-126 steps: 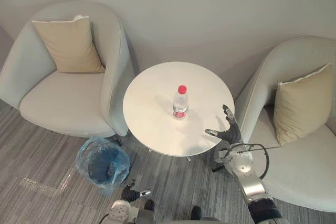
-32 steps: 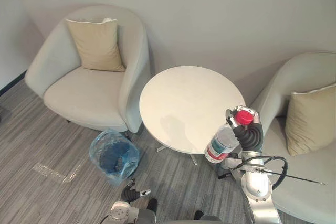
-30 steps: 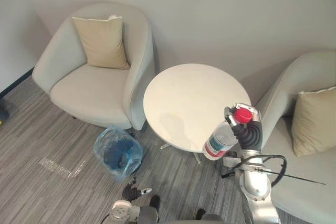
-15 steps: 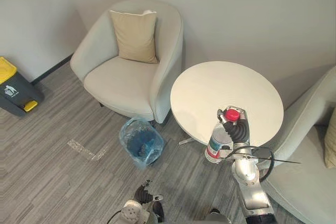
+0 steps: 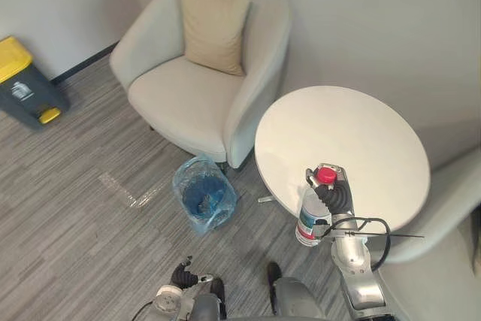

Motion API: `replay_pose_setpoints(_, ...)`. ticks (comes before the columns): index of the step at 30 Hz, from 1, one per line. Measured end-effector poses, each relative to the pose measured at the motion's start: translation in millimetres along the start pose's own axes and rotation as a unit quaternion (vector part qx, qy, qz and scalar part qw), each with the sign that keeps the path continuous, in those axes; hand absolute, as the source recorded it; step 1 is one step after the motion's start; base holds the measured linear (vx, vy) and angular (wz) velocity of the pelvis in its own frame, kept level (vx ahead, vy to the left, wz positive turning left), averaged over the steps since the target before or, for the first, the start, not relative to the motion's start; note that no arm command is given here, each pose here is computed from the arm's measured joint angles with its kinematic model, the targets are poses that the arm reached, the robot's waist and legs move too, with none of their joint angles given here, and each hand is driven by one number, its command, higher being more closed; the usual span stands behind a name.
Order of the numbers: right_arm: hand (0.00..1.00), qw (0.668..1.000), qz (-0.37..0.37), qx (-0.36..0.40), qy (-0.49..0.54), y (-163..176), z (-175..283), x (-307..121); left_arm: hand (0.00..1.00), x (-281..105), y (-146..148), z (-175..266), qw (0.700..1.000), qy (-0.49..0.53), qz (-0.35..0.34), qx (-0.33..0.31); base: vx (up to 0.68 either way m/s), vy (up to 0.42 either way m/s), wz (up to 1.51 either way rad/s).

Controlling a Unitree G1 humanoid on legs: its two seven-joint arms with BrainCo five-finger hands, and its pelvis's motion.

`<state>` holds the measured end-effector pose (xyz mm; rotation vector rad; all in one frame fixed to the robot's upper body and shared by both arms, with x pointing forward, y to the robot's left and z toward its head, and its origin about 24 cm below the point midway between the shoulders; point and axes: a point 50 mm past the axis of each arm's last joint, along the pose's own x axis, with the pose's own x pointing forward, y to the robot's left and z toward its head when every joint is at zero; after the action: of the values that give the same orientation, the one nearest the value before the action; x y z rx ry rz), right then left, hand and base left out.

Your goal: Gather rubbish on tea table into small bin, then transfer packed bag to large trash can.

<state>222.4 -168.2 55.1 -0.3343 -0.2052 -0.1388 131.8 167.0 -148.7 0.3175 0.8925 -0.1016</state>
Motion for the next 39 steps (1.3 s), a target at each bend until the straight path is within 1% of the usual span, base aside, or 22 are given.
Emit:
replay_pose_setpoints(4,1.00,1.000,-0.006,0.012,0.010,-1.7,-2.4,-3.1,0.00,0.4,-4.4,3.1,1.000,-0.005,-0.006,-0.001,0.17,-0.110,0.62)
replay_pose_setpoints(8,1.00,1.000,-0.003,0.019,-0.014,0.4,7.9,-0.5,0.00,1.1,-5.8,9.4,1.000,-0.017,-0.004,-0.008,0.12,-0.009,0.16)
replay_pose_setpoints(14,1.00,1.000,-0.019,0.013,-0.001,-7.0,2.8,-2.4,0.00,1.3,-4.3,7.8,1.000,-0.012,-0.003,-0.001,0.06,0.060,0.48)
replay_pose_setpoints(19,1.00,0.999,-0.016,0.028,0.009,2.8,-1.2,2.5,0.00,1.2,-0.7,6.6,1.000,-0.011,0.000,0.006,0.02,0.040,0.03)
replay_pose_setpoints(22,1.00,0.999,-0.006,0.030,0.030,9.2,-9.2,-1.8,0.00,0.9,-0.3,4.7,1.000,-0.008,-0.001,0.016,-0.03,-0.011,-0.09)
replay_pose_setpoints(26,1.00,0.999,0.005,0.024,0.029,13.4,-8.6,-2.8,0.00,0.3,0.2,1.3,1.000,-0.002,-0.001,0.018,-0.05,-0.011,-0.20)
replay_pose_setpoints(32,1.00,0.998,0.048,0.024,0.039,28.7,-12.4,-6.4,0.00,-0.1,-0.1,-0.9,1.000,0.003,-0.002,0.021,-0.09,0.003,-0.03)
replay_pose_setpoints(34,1.00,0.997,0.063,0.029,0.028,35.9,-7.5,-3.8,0.00,-0.1,1.1,-0.7,1.000,0.002,0.001,0.018,-0.17,0.014,0.16)
replay_pose_setpoints(37,1.00,0.996,0.085,0.031,0.000,47.8,2.3,10.8,0.00,2.1,5.5,5.8,1.000,-0.009,0.013,0.006,-0.18,0.017,0.31)
replay_pose_setpoints(39,1.00,0.994,0.097,0.023,-0.044,51.2,18.5,27.7,0.00,7.3,14.7,24.0,0.999,-0.039,0.031,-0.006,-0.26,0.037,0.42)
